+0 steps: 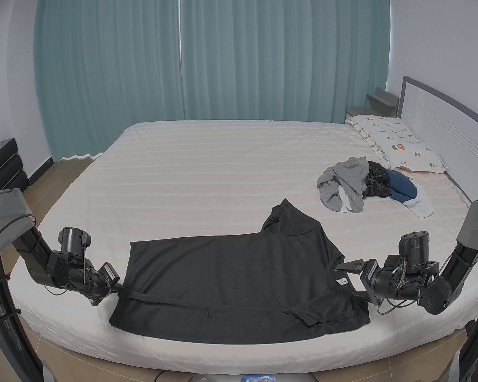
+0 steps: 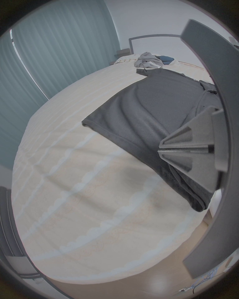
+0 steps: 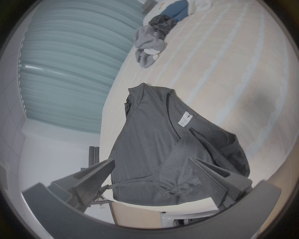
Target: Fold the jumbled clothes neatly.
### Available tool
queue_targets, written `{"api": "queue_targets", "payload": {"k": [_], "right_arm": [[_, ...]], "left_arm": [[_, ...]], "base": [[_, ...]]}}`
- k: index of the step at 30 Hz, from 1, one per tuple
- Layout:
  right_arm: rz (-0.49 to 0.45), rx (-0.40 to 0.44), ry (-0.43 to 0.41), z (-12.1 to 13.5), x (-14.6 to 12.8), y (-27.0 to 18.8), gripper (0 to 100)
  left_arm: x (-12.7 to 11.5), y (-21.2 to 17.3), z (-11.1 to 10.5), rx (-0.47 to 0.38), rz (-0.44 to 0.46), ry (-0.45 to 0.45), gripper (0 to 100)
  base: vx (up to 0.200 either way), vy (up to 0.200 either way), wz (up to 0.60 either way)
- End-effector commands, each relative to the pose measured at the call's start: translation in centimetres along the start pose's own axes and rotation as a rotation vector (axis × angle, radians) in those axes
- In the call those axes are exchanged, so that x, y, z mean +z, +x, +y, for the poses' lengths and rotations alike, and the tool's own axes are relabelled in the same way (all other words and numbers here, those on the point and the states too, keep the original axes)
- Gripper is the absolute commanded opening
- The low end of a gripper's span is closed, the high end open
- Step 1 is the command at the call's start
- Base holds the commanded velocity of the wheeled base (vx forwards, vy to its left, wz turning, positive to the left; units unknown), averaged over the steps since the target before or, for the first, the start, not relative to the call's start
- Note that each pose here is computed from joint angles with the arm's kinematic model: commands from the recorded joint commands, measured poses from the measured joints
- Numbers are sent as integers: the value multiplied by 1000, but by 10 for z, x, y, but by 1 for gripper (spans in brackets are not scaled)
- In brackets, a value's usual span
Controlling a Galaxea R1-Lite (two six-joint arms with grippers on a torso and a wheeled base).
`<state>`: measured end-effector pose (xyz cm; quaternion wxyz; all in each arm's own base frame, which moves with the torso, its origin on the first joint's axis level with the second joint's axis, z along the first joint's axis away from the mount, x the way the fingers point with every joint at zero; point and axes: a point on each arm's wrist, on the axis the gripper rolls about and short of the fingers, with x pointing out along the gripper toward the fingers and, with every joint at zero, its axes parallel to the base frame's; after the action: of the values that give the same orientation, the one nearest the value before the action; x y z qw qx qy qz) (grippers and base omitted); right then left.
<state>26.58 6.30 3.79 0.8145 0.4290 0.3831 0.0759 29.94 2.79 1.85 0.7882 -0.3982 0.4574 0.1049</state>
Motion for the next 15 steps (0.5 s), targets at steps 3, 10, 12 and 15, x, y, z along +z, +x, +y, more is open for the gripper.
{"api": "queue_targets", "payload": {"k": [3,10,12,15], "right_arm": [[21,-26,-89,-7,0,6,100],[42,-47,-197,-17,3,20,100],[46,-54,-237,-21,3,24,100],[53,-56,-280,-24,5,28,100]], "left_arm": [[0,-14,3,-8,-23,-13,0],[-1,-16,3,-16,-18,-14,0],[-1,-16,3,-16,-18,-14,0],[-2,-16,3,-14,-13,-14,0]], "base": [[0,0,0],[0,0,0],[0,0,0],[0,0,0]]}}
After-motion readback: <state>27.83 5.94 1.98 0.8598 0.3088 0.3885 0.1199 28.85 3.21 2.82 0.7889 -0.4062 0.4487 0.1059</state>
